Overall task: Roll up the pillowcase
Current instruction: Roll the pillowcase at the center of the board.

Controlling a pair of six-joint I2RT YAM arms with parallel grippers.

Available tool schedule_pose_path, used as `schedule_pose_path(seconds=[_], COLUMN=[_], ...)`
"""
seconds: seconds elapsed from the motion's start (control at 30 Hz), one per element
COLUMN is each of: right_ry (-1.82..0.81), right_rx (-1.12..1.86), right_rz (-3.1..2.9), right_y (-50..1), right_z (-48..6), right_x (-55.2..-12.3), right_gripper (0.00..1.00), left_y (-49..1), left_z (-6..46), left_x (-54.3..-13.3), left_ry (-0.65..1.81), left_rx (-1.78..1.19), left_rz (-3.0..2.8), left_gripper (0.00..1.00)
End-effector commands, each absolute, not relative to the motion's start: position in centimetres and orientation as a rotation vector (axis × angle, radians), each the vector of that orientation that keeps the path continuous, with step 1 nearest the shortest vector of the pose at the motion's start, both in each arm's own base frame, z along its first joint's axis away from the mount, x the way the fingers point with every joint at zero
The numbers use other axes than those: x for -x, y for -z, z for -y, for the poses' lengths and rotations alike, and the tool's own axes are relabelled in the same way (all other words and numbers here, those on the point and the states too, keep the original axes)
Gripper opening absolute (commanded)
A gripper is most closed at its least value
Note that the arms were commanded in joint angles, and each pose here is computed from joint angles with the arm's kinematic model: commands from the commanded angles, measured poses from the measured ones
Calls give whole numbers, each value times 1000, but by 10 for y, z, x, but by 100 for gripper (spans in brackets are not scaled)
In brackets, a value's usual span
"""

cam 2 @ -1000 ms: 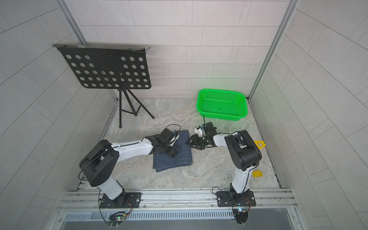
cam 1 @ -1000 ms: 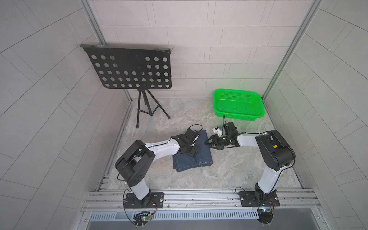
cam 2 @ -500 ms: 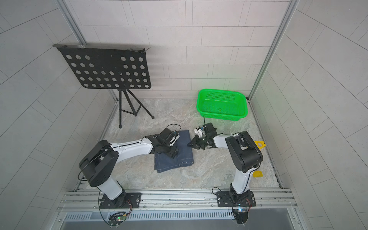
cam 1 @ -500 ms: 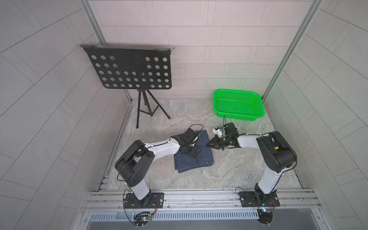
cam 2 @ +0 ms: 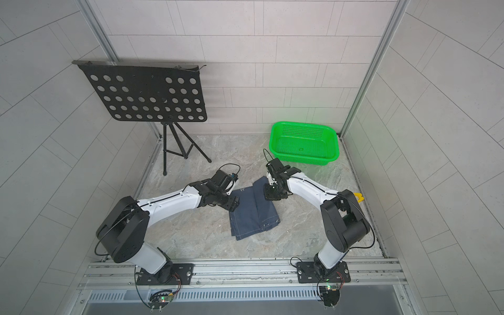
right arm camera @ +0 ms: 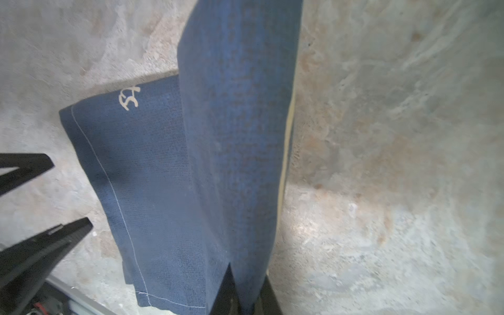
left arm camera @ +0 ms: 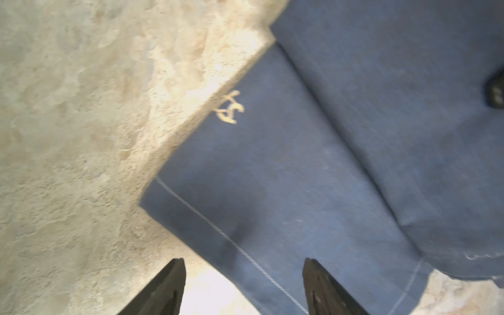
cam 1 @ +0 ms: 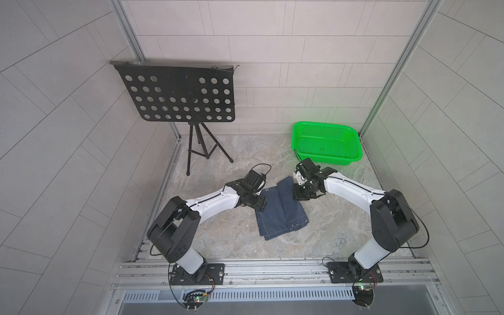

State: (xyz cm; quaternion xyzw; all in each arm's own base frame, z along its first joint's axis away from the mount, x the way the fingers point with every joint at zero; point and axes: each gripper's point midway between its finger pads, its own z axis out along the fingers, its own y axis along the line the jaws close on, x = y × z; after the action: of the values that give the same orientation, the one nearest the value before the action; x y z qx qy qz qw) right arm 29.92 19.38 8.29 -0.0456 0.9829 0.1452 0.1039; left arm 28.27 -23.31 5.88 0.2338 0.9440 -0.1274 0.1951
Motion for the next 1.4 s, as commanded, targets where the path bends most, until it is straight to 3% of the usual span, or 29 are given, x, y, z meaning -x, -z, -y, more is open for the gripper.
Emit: schedule_pose_path(seconds=[0.0,0.07,0.23,0.77,1.17,1.37], right_ry=[-160,-133,-149,-589,-664,-675], right_rx=[156,192,281,534,521,434], right_rz=[-2935,-2923,-2925,-3007,-2880,-2850], right_y=[-87,-92,-99,-69,-111,-121], right_z=[-178,-187,-216,-311,-303,-275], right_x=[-291,-291,-285,-243,-252,-249], right_gripper=[21,29,35,35,38,41], left_y=[-58,-60,-61,-89,-75,-99], left_z=[224,222,212,181,186,201], left_x=[-279,-280,-279,-255,-267,-290], left_ry=[360,357,352,412,421,464], left_rx=[-632,-626,-595,-456,-426,-406], left_rz=[-2667,-2655,-2660,-2656,-2664,-2579], left_gripper=[75,76,76,76,75,75])
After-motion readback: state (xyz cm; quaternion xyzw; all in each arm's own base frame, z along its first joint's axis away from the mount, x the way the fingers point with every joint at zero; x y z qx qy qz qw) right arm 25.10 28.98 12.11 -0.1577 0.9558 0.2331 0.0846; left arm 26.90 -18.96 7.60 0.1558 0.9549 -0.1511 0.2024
